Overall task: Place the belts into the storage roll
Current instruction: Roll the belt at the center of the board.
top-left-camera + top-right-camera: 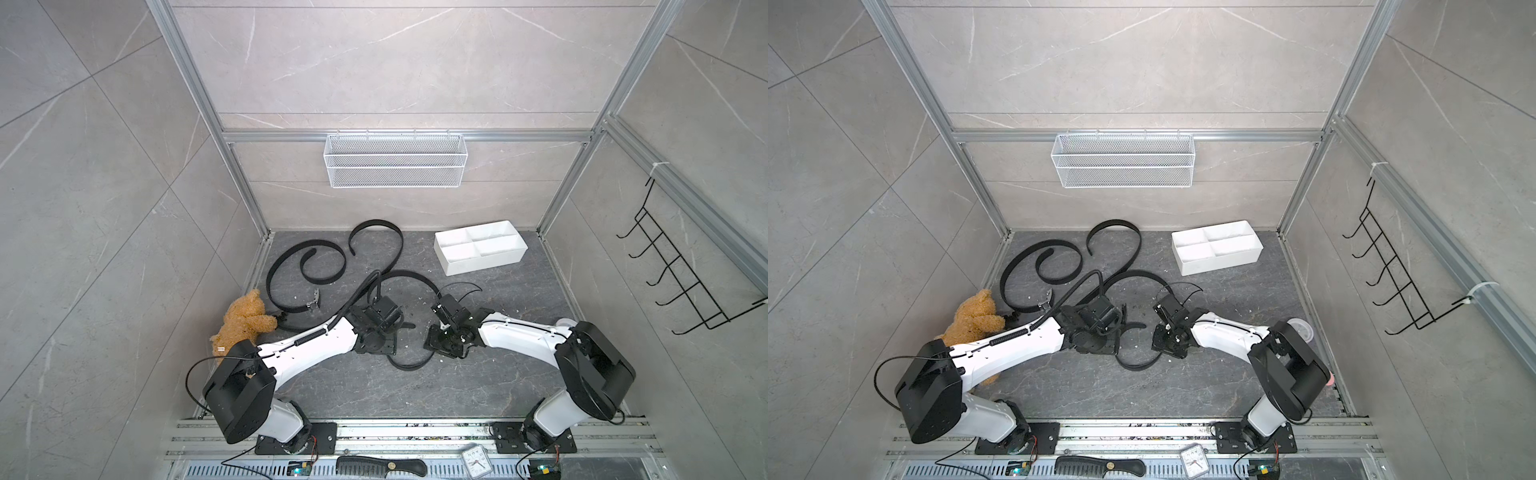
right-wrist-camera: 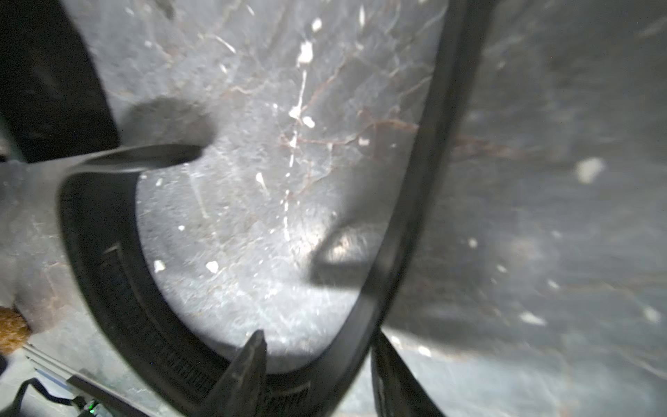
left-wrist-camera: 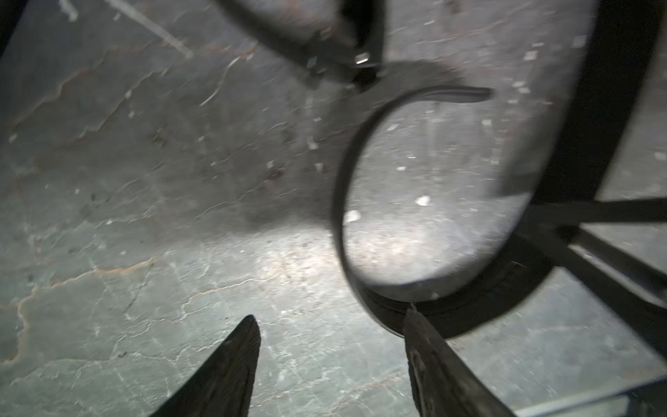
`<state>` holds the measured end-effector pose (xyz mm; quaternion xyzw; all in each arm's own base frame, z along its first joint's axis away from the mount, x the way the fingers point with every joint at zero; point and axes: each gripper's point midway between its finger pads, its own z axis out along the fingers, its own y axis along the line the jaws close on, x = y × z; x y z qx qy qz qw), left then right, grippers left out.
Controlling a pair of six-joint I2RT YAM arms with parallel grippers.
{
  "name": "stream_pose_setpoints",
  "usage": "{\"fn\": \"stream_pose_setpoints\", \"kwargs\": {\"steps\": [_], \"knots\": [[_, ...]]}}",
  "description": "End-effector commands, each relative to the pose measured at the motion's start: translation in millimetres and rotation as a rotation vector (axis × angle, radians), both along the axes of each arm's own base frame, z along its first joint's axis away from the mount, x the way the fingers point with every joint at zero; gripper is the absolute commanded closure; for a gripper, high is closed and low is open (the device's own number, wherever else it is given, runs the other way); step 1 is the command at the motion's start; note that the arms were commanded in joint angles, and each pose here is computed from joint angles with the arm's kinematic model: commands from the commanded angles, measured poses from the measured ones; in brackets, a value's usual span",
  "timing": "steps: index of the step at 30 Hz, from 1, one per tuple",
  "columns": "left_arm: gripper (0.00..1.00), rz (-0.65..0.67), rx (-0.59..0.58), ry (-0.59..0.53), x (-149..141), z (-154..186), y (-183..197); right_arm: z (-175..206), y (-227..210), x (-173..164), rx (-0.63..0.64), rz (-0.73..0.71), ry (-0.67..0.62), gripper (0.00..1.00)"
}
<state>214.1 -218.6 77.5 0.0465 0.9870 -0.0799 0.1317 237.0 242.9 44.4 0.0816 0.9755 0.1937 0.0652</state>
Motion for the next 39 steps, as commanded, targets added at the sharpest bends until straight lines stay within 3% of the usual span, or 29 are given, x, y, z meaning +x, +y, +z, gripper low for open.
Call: {"fn": "stream_pose_setpoints", "kwargs": {"steps": [1,5,9,14,18,21,27,39], "knots": [[0.33,0.051,-0.018,-0.066,21,20,14,33,-10,2,-0.052,0.041,-0.058,0.48],[0.33,0.025,0.001,-0.077,64,34,23,55,-6,6,-0.056,0.078,-0.105,0.46],[0.34,0.011,0.057,-0.101,86,39,23,68,12,24,-0.090,0.147,-0.160,0.45],[0.34,0.093,0.042,-0.125,102,38,39,67,40,56,-0.259,0.449,-0.317,0.45],[0.35,0.147,0.014,-0.090,108,29,48,52,55,69,-0.300,0.711,-0.456,0.47],[0.35,0.139,0.005,-0.078,110,27,45,41,62,72,-0.317,0.820,-0.494,0.47],[0.35,0.126,-0.005,-0.051,114,18,37,36,82,88,-0.306,0.863,-0.559,0.47],[0.34,0.106,0.002,-0.038,121,8,32,-3,83,78,-0.316,0.908,-0.428,0.63]]}}
